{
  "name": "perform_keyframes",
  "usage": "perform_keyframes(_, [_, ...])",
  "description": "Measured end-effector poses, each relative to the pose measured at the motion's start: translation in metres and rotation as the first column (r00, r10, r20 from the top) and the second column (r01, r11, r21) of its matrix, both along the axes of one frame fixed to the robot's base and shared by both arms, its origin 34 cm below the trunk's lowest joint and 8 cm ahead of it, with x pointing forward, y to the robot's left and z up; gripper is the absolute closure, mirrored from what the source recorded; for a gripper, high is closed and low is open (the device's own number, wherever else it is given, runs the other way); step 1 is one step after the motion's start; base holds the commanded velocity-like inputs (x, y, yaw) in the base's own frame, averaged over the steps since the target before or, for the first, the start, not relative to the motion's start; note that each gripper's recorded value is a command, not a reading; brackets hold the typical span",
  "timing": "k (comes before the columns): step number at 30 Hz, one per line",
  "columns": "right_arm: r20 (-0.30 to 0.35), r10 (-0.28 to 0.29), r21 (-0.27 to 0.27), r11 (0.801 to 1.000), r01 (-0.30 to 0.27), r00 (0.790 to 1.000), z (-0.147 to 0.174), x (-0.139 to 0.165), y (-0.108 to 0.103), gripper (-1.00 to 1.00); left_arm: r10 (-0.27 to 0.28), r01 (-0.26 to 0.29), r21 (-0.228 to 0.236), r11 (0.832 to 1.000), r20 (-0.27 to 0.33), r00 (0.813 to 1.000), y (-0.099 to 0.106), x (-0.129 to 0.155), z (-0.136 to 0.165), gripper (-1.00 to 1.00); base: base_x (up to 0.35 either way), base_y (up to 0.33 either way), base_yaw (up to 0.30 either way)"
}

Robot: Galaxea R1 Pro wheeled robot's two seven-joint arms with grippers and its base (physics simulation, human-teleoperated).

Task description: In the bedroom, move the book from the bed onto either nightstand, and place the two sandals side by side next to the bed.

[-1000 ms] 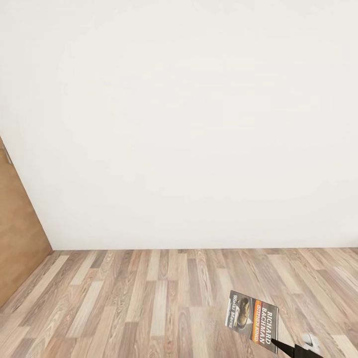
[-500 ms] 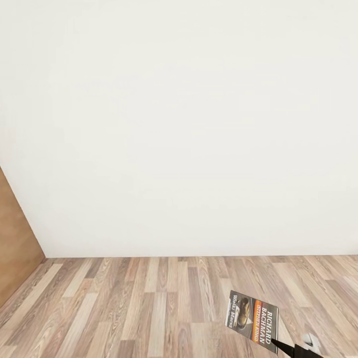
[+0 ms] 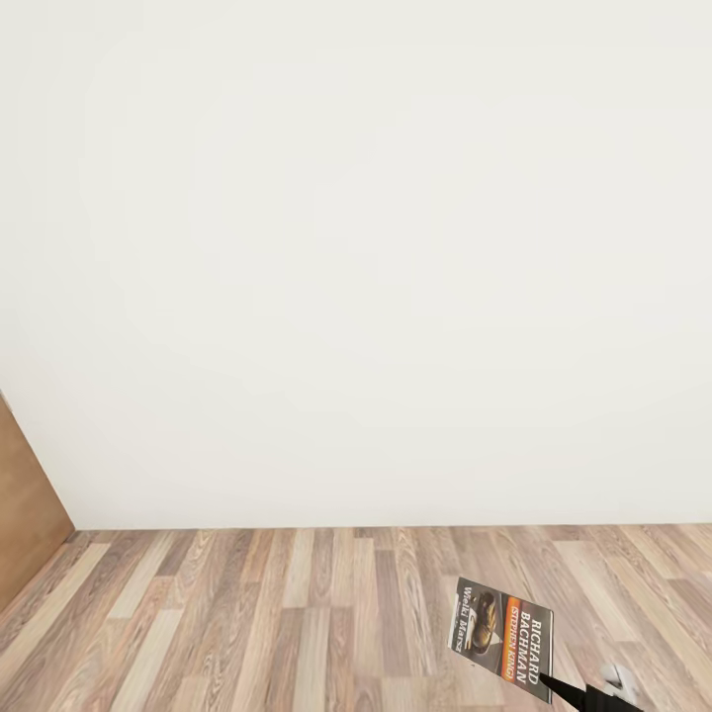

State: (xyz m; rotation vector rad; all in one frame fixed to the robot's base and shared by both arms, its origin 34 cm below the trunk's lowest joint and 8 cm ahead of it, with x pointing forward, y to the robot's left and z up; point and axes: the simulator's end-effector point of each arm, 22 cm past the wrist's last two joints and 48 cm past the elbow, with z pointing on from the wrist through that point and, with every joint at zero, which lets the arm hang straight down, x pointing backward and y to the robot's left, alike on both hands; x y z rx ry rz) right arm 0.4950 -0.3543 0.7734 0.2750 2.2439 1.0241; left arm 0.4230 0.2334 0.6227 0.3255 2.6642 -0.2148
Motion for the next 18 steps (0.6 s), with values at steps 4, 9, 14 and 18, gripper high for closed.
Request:
perform_keyframes(4, [0.000,0.000,0.000,1.000,0.000,1.000,0.0000,0.0000,0.0000,1.00,0.000,0.000,0.000,1.000,0.000,1.000,0.0000,0.0002,0.0001,-1.00,0.290,0.000,0.000])
perform_keyframes(9, [0.000,0.000,0.000,1.000,0.000,1.000,-0.0001,-0.0001,0.0000,1.00,0.001,-0.001,0.000,1.000,0.000,1.000,0.0000,0.0001,0.0000,-1.00,0.290,0.000,0.000])
perform_keyframes(14, [-0.001,0.000,0.000,1.000,0.000,1.000,-0.0001,-0.0001,0.0000,1.00,0.001,-0.001,0.000,1.000,0.000,1.000,0.0000,0.0002,0.0001,-1.00,0.290,0.000,0.000])
perform_keyframes(18, [0.000,0.000,0.000,1.000,0.000,1.000,0.0000,0.0000,0.0000,1.00,0.001,-0.001,0.000,1.000,0.001,1.000,0.0000,0.0005,0.0002,-1.00,0.290,0.000,0.000])
